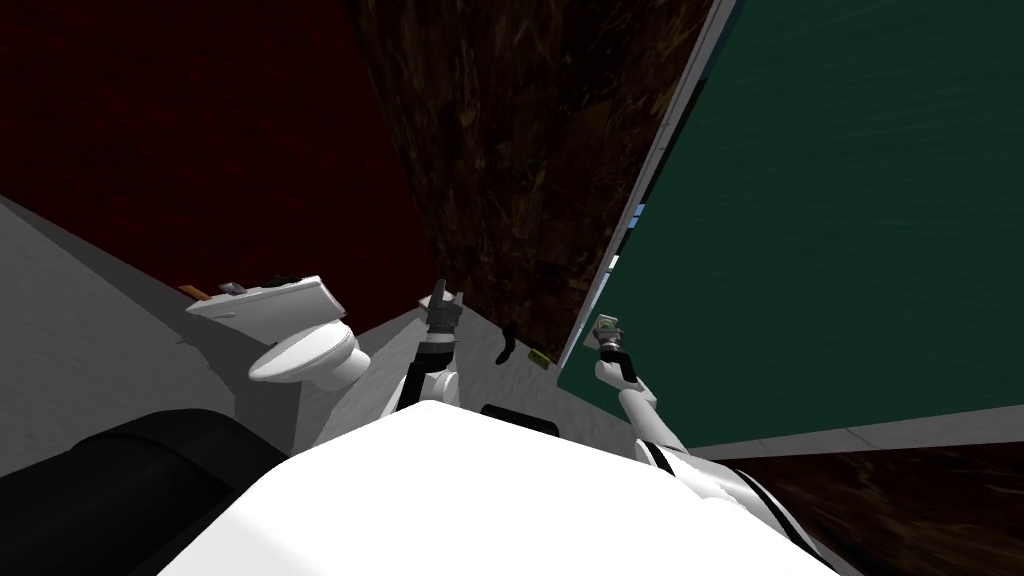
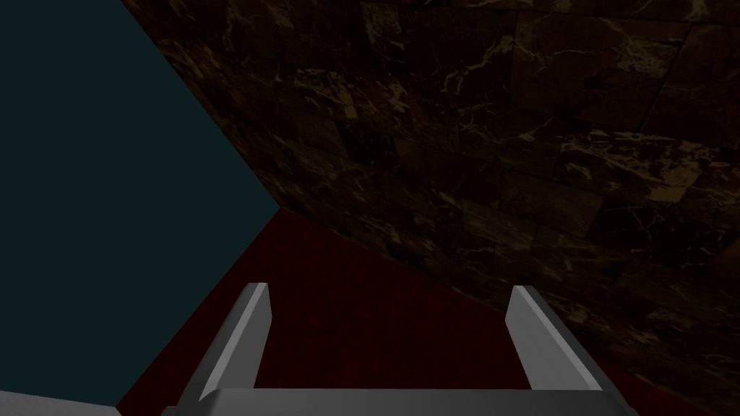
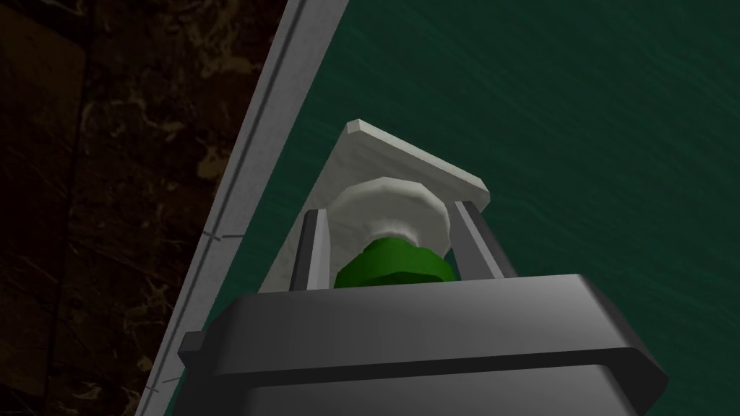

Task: Pull the door open

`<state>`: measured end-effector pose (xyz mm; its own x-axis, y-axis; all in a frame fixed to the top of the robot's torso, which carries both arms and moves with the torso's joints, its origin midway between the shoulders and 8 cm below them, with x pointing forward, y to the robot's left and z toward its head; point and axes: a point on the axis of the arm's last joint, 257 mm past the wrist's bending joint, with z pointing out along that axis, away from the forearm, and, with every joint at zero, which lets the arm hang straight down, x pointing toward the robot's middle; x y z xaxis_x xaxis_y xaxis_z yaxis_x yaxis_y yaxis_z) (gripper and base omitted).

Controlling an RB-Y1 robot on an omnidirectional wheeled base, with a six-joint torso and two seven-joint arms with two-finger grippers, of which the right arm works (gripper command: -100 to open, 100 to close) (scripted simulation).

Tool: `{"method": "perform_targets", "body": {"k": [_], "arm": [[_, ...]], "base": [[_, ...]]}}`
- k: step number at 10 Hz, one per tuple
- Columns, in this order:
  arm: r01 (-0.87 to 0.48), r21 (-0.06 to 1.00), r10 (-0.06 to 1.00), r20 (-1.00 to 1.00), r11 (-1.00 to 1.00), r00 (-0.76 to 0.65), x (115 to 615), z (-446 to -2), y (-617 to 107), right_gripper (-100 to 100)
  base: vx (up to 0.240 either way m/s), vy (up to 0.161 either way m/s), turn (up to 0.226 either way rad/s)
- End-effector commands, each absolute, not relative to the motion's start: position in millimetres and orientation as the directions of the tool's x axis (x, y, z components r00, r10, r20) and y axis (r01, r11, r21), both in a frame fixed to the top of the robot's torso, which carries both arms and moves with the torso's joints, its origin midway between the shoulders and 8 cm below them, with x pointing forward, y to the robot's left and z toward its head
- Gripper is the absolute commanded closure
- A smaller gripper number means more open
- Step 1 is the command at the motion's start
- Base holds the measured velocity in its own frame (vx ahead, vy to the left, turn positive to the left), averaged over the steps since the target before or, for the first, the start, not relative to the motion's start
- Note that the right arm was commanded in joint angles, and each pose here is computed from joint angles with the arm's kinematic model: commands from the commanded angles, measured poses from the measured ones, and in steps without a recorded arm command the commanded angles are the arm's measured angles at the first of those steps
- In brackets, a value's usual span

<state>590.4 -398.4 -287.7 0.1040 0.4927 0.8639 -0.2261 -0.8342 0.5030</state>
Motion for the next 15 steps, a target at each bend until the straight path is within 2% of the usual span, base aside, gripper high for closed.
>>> {"method": "perform_targets", "body": {"k": [1,6,15], "arm": [[-0.231,0.459,0.447,0.888,-0.858,0.105,587.3,-293.3,-400.2,100],[-0.264,0.296,0.287,0.955,-0.918,0.073,583.9,-294.2,-409.2,100],[-0.299,0.062,0.06,0.998,-0.952,0.017,579.1,-295.7,-421.1,100]], "base": [[-0.028,-0.012,0.036],[-0.043,-0.027,0.077],[-0.038,-0.023,0.061]]}}
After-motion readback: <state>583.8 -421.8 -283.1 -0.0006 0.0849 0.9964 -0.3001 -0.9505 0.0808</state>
